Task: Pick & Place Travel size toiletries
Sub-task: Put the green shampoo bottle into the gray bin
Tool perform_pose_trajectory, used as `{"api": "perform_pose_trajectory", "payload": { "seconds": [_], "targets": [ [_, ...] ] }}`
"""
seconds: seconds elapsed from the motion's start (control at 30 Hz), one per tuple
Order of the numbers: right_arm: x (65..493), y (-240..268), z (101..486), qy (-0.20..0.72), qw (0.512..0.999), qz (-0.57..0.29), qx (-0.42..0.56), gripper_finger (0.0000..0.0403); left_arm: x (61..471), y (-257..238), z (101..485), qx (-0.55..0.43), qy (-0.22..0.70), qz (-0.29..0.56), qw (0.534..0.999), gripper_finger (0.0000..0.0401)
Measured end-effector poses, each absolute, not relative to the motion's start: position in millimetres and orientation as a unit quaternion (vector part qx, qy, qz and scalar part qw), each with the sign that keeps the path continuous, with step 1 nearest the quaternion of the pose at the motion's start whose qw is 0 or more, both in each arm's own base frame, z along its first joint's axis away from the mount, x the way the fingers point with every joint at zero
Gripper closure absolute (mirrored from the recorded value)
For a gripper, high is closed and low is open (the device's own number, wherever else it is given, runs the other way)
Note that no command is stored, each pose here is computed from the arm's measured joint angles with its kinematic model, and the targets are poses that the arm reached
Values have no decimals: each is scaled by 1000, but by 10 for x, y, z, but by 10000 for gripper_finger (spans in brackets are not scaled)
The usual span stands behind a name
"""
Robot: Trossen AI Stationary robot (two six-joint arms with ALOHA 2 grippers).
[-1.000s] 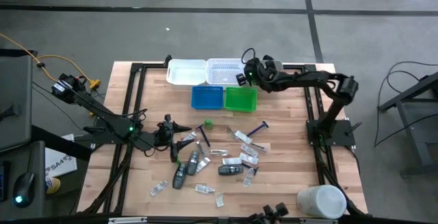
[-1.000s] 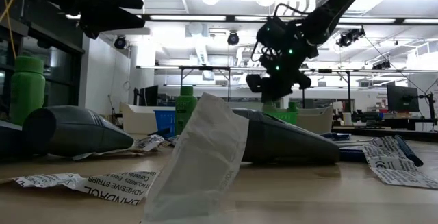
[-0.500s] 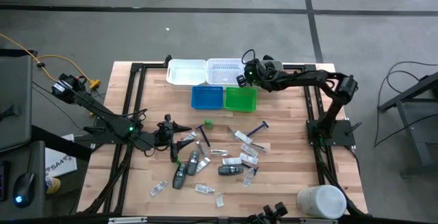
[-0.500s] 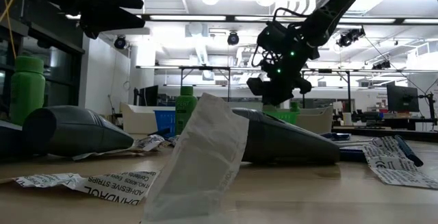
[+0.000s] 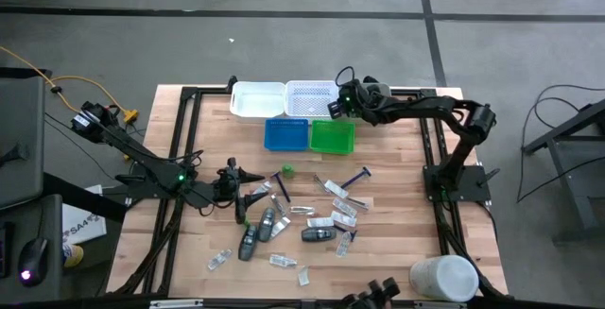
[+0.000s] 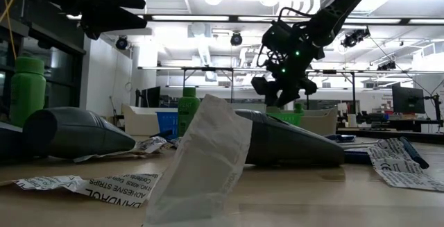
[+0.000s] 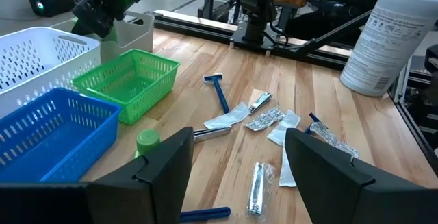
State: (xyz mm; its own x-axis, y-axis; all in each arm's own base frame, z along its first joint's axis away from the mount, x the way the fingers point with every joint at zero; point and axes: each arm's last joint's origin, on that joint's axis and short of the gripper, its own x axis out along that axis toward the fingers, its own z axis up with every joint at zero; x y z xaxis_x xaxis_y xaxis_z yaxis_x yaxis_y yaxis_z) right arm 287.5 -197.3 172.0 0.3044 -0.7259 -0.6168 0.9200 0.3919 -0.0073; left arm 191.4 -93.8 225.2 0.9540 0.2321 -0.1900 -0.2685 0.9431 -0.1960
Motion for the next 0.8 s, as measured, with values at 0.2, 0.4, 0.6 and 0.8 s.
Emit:
{"api": "perform_pose_trajectory", "payload": {
  "seconds": [0.2, 0.4, 0.6, 0.8],
  "targets": [
    [2877, -1974, 1733, 273, 794, -512, 181, 160, 1914, -938, 2252, -115, 82, 128, 982, 171],
    [2790, -1905, 2038, 252, 811, -500, 173, 140, 1922, -931, 2301, -124, 61, 145, 980, 171],
    [2653, -1645, 2492, 232, 850, -446, 160, 146, 2013, -799, 2390, -99, 88, 186, 974, 171],
    [2459, -1194, 2842, 259, 885, -369, 113, 147, 2126, -452, 2353, -63, 164, 198, 964, 171]
  ]
}}
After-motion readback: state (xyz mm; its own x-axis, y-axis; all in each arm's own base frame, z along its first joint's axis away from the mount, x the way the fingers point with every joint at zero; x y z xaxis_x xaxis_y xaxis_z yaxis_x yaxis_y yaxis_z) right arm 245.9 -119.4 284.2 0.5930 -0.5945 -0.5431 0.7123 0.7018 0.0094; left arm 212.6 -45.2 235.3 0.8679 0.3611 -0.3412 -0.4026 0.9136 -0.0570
